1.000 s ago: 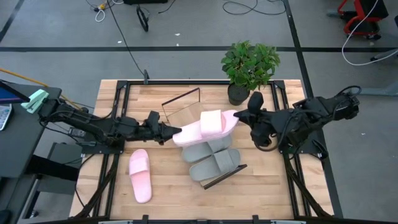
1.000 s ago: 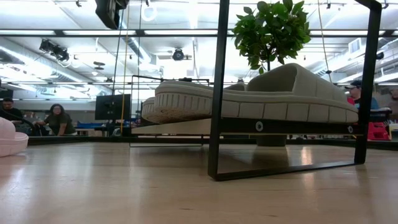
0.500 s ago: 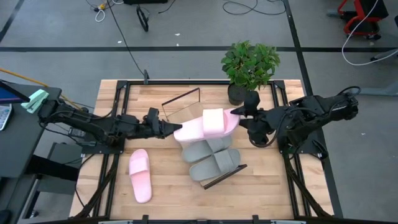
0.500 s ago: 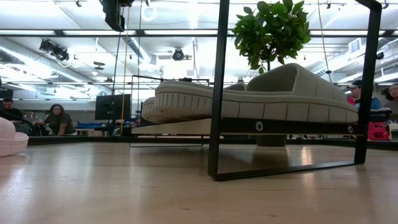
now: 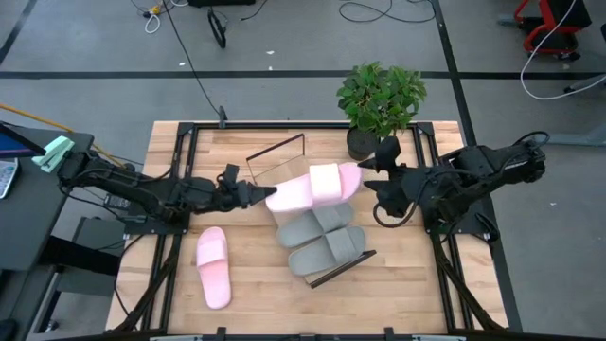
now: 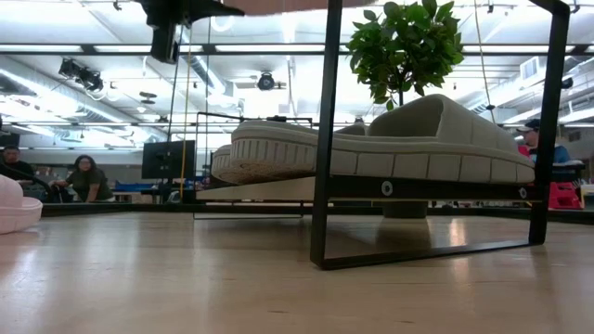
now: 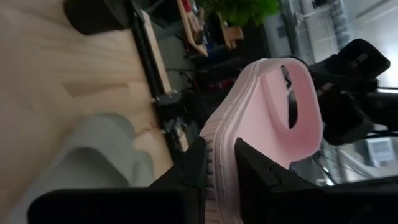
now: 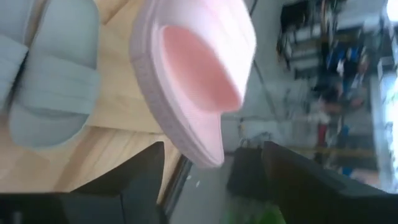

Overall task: Pick and place slides into the shelf
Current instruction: Put the bottom pink slide on the shelf

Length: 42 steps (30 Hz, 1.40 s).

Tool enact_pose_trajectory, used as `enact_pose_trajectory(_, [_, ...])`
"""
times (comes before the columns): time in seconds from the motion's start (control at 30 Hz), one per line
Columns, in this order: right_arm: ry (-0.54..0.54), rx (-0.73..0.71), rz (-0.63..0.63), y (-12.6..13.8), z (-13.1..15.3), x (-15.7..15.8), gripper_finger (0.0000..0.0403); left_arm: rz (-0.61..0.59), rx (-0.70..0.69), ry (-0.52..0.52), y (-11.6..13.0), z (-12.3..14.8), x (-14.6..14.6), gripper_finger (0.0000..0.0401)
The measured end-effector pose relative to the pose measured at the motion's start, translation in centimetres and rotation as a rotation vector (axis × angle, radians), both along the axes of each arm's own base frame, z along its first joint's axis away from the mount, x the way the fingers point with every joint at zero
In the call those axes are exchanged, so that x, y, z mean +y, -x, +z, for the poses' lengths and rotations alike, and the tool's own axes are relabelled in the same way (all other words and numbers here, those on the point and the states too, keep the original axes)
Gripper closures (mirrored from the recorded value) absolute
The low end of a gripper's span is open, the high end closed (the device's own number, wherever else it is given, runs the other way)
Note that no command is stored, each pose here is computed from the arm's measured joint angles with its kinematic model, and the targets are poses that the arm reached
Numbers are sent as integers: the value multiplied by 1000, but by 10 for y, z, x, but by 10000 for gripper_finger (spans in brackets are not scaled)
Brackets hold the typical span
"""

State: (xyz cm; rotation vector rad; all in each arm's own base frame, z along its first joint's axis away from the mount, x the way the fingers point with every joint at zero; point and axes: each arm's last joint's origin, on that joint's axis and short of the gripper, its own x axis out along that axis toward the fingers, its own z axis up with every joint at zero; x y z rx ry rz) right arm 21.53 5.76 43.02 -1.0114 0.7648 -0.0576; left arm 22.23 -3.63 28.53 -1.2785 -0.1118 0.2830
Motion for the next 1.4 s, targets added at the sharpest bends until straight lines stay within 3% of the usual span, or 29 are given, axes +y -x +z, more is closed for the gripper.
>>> enact_pose_trajectory(0.2, [-173,-40,-158,7,-4,-2,143,72,57,-29,-3,-9,-4,344])
enact_pose_trajectory(0.5, [-343,-116,-311,21,-1,-7,168,214,149,-95,-10,-30,-22,346])
enact_pose_trajectory(1.1, [-457,-191,-376,23,2,-8,200,321,395,-249,-25,-80,-31,347])
enact_pose_trajectory(1.4, [-492,-237,-374,20,5,-6,200,366,465,-240,-32,-108,-33,347])
